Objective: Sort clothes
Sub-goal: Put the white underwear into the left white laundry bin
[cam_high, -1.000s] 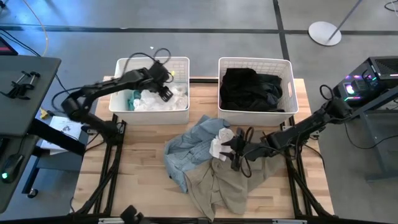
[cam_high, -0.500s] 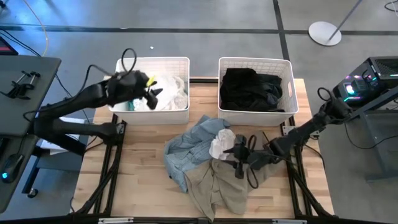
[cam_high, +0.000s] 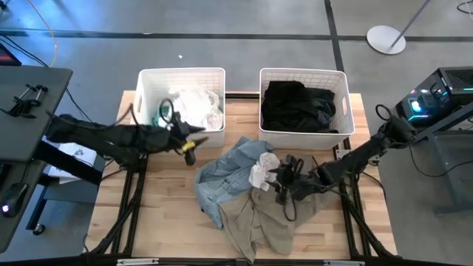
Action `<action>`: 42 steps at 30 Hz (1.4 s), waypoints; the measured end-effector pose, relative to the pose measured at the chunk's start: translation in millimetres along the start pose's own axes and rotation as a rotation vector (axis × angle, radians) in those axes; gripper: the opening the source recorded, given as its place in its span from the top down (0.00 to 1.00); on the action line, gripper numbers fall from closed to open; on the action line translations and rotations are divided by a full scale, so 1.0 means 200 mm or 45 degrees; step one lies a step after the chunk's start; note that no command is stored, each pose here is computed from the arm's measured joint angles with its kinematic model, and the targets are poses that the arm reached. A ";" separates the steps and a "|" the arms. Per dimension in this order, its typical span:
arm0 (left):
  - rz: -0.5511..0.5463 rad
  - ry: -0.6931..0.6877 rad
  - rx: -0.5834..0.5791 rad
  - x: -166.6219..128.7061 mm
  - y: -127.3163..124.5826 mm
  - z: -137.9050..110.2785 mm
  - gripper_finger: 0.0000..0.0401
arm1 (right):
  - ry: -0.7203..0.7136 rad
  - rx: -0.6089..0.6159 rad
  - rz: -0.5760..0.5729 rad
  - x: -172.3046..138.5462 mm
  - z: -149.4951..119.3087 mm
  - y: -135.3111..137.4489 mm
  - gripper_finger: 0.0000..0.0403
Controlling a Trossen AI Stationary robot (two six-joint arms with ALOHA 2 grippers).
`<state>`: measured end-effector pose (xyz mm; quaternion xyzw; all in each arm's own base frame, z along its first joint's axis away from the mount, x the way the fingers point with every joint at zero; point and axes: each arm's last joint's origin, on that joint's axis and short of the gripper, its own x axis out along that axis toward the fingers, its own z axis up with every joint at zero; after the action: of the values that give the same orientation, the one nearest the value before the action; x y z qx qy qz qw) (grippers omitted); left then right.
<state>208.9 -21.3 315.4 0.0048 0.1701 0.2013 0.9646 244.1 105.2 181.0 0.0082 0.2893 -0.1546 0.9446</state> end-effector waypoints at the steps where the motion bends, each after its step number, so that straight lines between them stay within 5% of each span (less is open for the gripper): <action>1: -0.020 0.005 0.011 0.01 -0.02 -0.03 0.64 | 0.030 0.005 -0.029 0.03 -0.01 -0.02 0.50; 6: -0.099 0.051 0.020 0.04 -0.13 -0.14 0.64 | 0.169 0.058 -0.083 0.19 -0.06 -0.09 0.37; 9: -0.105 0.010 0.114 0.05 -0.22 -0.17 0.64 | 0.248 0.075 -0.068 0.28 -0.10 -0.11 0.37; 13: -0.075 -0.105 0.299 0.06 -0.36 -0.18 0.64 | 0.234 0.089 -0.060 0.35 -0.13 -0.09 0.53; 20: -0.122 -0.251 0.519 0.09 -0.54 -0.20 0.64 | 0.093 0.067 0.001 0.30 -0.04 -0.05 0.95; 27: 0.096 -0.243 0.674 0.13 -0.64 -0.28 0.67 | -0.146 0.077 -0.013 0.08 0.17 -0.03 0.87; 33: -0.159 -0.256 0.651 0.20 -0.72 -0.36 0.67 | -0.330 0.038 0.062 -0.07 0.26 0.00 0.95; 38: -0.440 -0.457 0.595 0.28 -0.79 -0.36 0.67 | -0.368 -0.004 0.132 -0.09 0.27 0.04 0.94; 42: -0.434 -0.561 0.591 0.33 -0.79 -0.36 0.67 | -0.360 -0.008 0.140 -0.09 0.26 0.05 0.91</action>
<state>303.5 -145.3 213.2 0.2386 -0.0022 -0.0122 0.9710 261.5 113.8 234.0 -0.0008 0.1529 -0.1015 0.9830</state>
